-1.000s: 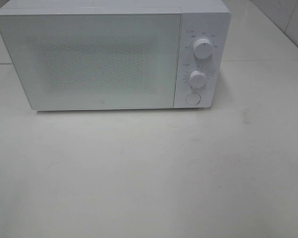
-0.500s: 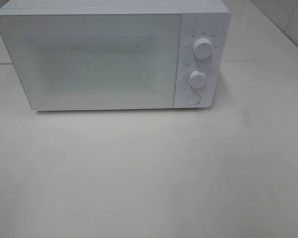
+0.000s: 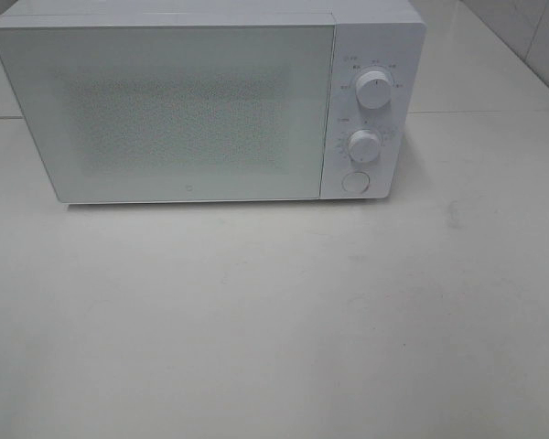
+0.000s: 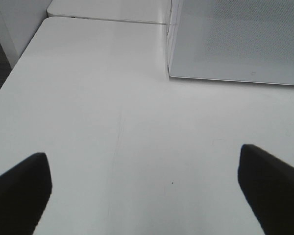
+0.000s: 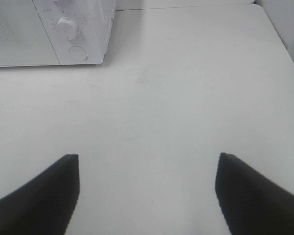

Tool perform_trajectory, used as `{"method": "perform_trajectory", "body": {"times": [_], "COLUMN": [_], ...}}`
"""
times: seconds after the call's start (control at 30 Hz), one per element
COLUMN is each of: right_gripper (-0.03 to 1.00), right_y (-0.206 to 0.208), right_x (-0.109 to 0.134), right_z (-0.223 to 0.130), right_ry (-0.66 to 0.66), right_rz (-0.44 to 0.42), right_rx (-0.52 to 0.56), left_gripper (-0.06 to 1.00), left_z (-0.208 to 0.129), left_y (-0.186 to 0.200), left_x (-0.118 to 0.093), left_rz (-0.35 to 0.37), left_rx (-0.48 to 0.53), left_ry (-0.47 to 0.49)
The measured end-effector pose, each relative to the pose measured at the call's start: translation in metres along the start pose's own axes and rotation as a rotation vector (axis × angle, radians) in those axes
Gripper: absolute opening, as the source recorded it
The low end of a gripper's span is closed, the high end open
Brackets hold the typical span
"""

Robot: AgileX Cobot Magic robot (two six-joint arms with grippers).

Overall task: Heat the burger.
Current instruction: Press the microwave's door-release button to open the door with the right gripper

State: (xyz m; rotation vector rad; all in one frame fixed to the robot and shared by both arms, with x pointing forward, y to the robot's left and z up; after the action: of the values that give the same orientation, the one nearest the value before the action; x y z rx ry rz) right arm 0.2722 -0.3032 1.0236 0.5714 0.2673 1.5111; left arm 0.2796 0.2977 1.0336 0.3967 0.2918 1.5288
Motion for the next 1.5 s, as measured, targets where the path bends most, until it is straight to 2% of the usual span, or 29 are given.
{"method": "perform_trajectory", "body": {"times": [0.13, 0.2, 0.53, 1.0, 1.5], "right_gripper": [0.75, 0.75, 0.75, 0.75, 0.75], "right_y": [0.0, 0.003, -0.016, -0.081, -0.157], "right_x": [0.001, 0.003, 0.012, 0.023, 0.041], "right_z": [0.0, 0.009, 0.038, 0.058, 0.087], "right_ry": [-0.002, -0.004, 0.008, 0.03, 0.038], "right_rz": [0.005, 0.023, 0.034, 0.055, 0.115], "right_rx": [-0.002, -0.053, -0.108, -0.125, -0.218], "left_gripper": [0.97, 0.97, 0.97, 0.97, 0.97], "left_z": [0.0, 0.0, 0.0, 0.0, 0.0], "left_y": [0.0, 0.0, 0.0, 0.0, 0.0], "left_x": [0.0, 0.0, 0.0, 0.0, 0.0], "left_rz": [0.0, 0.0, 0.0, 0.0, 0.0], "left_rx": [0.0, 0.0, 0.0, 0.0, 0.0], "left_ry": [0.0, 0.0, 0.0, 0.0, 0.0]}}
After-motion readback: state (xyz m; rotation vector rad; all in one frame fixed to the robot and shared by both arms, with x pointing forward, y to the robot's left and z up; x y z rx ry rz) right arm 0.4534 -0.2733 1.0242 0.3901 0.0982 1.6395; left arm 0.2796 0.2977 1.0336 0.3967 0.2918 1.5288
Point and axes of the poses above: a point on each arm's last joint axis where the gripper is mounted, y pointing back along that axis away from the gripper, x along the wrist's bending axis when the last joint is at zero, z = x × y, the point moved 5 cm from there along -y, pointing out along that axis toward the gripper, and after that the axes turned 8 degrees about -y, right-handed, at the moved point
